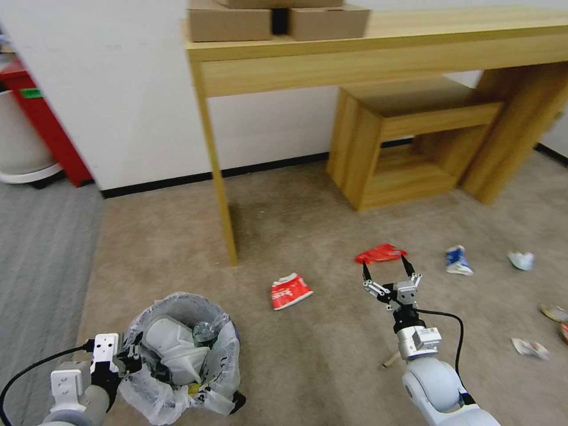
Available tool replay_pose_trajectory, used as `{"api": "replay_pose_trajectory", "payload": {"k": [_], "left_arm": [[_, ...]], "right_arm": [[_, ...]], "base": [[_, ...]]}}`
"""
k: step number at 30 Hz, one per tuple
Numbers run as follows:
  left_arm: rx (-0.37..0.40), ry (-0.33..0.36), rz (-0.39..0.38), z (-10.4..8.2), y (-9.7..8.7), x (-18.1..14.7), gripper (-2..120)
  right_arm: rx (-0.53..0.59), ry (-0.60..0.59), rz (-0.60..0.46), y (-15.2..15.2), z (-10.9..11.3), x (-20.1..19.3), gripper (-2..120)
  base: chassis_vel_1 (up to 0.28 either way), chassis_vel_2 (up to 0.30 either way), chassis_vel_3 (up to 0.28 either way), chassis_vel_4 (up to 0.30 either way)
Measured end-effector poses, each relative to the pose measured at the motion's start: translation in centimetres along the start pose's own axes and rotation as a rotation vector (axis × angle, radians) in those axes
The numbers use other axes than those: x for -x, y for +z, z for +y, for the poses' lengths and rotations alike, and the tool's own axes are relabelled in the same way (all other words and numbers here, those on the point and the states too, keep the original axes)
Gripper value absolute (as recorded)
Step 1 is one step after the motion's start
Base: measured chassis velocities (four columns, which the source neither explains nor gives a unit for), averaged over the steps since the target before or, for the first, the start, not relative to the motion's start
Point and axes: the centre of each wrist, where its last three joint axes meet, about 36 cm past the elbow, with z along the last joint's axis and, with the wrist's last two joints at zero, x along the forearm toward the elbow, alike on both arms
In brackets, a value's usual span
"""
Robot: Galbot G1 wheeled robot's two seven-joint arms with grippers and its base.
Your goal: Pick up the trash bin and place the garbage on the floor into it.
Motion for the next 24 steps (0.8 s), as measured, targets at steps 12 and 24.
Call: {"api": "replay_pose_trajectory", "payload": {"k": [12, 24], "left_arm": [[0.002, 0.005, 0.014, -0.1, 0.0, -0.1, 0], [0.011, 0.001, 0.022, -0.1, 0.3, 0.1, 0]], "right_arm": [[-0.002, -0.014, 0.015, -0.5, 0.4, 0.3, 100], [0.011, -0.040, 0.015, 0.3, 1.3, 0.2, 100]], "base": [[0.005, 0.003, 0.005, 0.006], [0.000, 0.000, 0.000, 0.000]]}}
